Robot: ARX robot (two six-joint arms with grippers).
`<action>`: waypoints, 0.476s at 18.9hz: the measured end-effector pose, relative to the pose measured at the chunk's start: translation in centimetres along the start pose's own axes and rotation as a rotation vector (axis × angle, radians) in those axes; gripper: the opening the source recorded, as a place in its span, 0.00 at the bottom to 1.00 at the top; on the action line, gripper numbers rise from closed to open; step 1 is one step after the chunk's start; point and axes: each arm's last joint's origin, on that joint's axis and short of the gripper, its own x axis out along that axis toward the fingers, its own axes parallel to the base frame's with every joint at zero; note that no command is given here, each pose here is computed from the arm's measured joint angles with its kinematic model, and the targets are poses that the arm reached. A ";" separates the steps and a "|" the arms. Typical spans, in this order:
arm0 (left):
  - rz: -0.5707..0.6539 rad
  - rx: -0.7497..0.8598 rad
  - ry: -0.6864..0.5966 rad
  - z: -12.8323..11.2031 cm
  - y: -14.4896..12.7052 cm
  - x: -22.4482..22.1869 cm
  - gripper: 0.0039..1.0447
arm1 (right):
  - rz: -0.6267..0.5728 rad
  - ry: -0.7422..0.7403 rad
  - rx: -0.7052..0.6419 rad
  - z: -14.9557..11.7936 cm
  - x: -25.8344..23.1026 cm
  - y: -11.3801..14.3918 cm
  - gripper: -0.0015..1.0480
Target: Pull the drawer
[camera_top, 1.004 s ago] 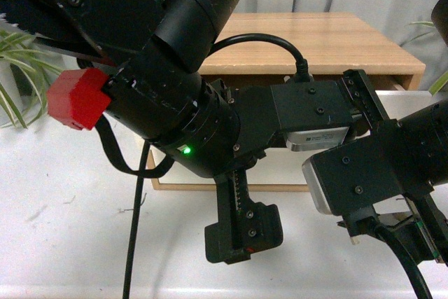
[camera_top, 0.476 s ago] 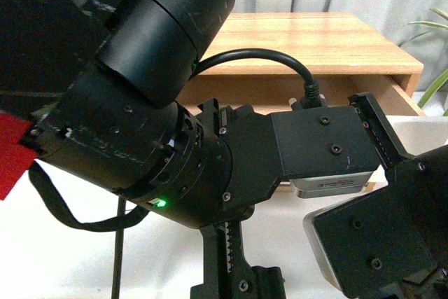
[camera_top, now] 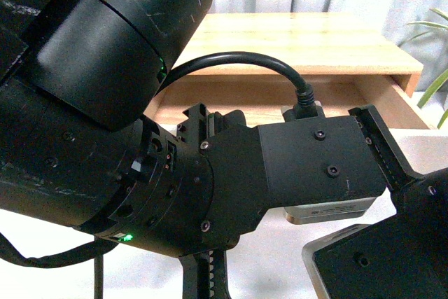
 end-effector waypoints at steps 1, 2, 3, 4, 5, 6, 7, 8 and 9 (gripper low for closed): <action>0.001 0.000 -0.001 0.0 0.0 0.0 0.94 | -0.009 -0.006 0.001 0.0 0.0 0.0 0.94; 0.003 0.000 -0.002 0.0 0.0 0.0 0.94 | -0.008 -0.010 0.006 0.0 0.0 0.0 0.94; 0.003 -0.006 -0.006 0.0 0.0 -0.1 0.94 | -0.009 -0.011 0.013 0.0 -0.1 -0.1 0.94; 0.004 -0.019 -0.011 0.0 0.1 -0.2 0.94 | -0.009 -0.013 0.021 0.0 -0.2 -0.2 0.94; 0.005 -0.026 -0.011 -0.1 0.2 -0.4 0.94 | -0.008 -0.017 0.030 -0.1 -0.3 -0.2 0.94; -0.001 -0.034 -0.007 -0.1 0.1 -0.6 0.94 | -0.005 -0.020 0.033 -0.1 -0.5 -0.2 0.94; -0.003 -0.041 -0.004 -0.2 0.1 -0.9 0.94 | -0.004 -0.029 0.037 -0.1 -1.0 -0.3 0.94; -0.002 -0.042 -0.005 -0.2 0.1 -1.0 0.94 | -0.008 -0.034 0.035 0.0 -1.2 -0.4 0.94; -0.002 -0.049 -0.011 -0.1 0.1 -1.3 0.94 | -0.016 -0.049 0.021 0.2 -1.6 -0.7 0.94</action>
